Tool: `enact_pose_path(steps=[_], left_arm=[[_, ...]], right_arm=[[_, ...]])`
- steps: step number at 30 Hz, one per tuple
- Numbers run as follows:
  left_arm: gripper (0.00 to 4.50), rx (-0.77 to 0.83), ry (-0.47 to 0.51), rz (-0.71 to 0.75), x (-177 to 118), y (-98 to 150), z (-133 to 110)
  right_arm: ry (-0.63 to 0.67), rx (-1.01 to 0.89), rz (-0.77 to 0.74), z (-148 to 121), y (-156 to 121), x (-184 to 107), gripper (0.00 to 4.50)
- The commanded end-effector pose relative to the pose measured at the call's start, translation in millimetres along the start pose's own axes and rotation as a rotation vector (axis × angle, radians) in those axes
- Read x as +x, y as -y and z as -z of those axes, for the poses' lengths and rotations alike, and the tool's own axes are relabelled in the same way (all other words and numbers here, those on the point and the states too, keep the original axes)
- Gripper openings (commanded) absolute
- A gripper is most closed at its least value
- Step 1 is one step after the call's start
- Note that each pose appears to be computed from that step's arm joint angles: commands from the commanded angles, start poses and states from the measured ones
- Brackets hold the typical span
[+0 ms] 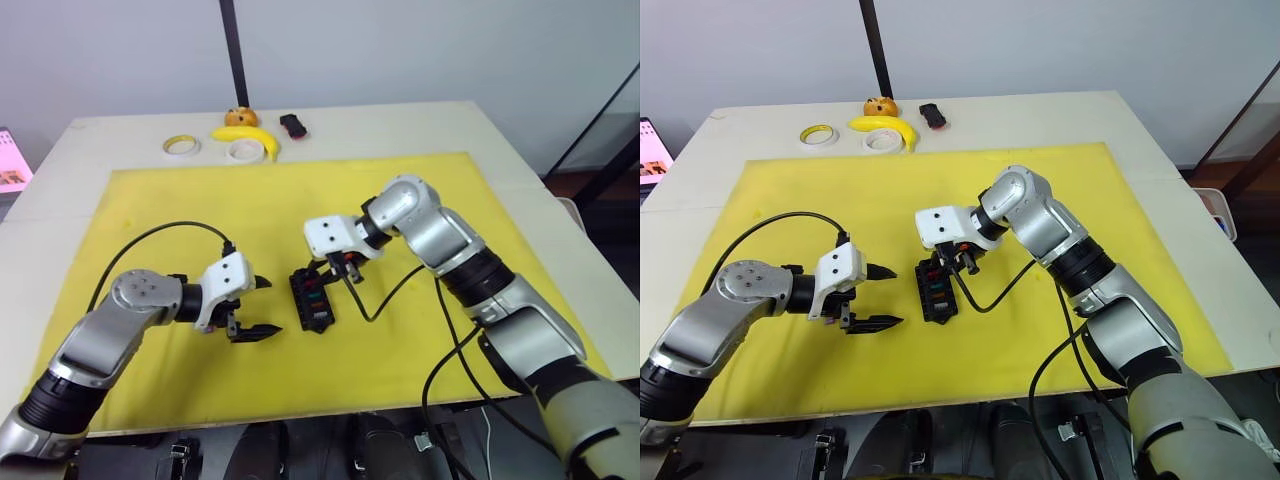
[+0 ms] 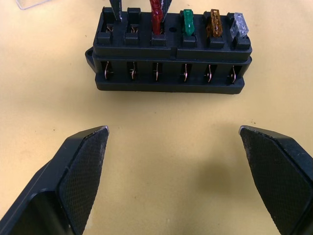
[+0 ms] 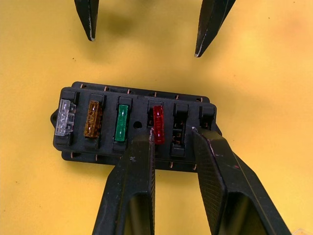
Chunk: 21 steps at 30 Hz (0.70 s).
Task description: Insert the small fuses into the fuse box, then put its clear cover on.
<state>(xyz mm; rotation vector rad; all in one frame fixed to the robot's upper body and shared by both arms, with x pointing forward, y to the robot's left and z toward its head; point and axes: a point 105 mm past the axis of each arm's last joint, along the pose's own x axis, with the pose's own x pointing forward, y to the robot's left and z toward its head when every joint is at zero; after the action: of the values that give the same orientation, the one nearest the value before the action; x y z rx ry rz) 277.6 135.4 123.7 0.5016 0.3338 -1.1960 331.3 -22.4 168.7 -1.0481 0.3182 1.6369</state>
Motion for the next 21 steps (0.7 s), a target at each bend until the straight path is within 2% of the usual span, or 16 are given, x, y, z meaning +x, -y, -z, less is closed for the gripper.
enact_pose_path(steps=[1, 17, 21], left_arm=[[4.5, 0.037, 0.011, 0.0, -0.9, 0.4, -5.9], [4.5, 0.048, 0.009, -0.002, -2.0, -2.6, -6.3], [4.5, 0.049, 0.008, -0.002, -2.3, -1.6, -5.7]], right_arm=[[0.021, -0.051, -0.005, -13.9, 0.8, -12.7, 1.27], [0.045, -0.058, 0.003, -19.4, -2.7, -23.5, 1.27], [0.113, -0.01, 0.042, -26.9, 3.8, -31.1, 1.27]])
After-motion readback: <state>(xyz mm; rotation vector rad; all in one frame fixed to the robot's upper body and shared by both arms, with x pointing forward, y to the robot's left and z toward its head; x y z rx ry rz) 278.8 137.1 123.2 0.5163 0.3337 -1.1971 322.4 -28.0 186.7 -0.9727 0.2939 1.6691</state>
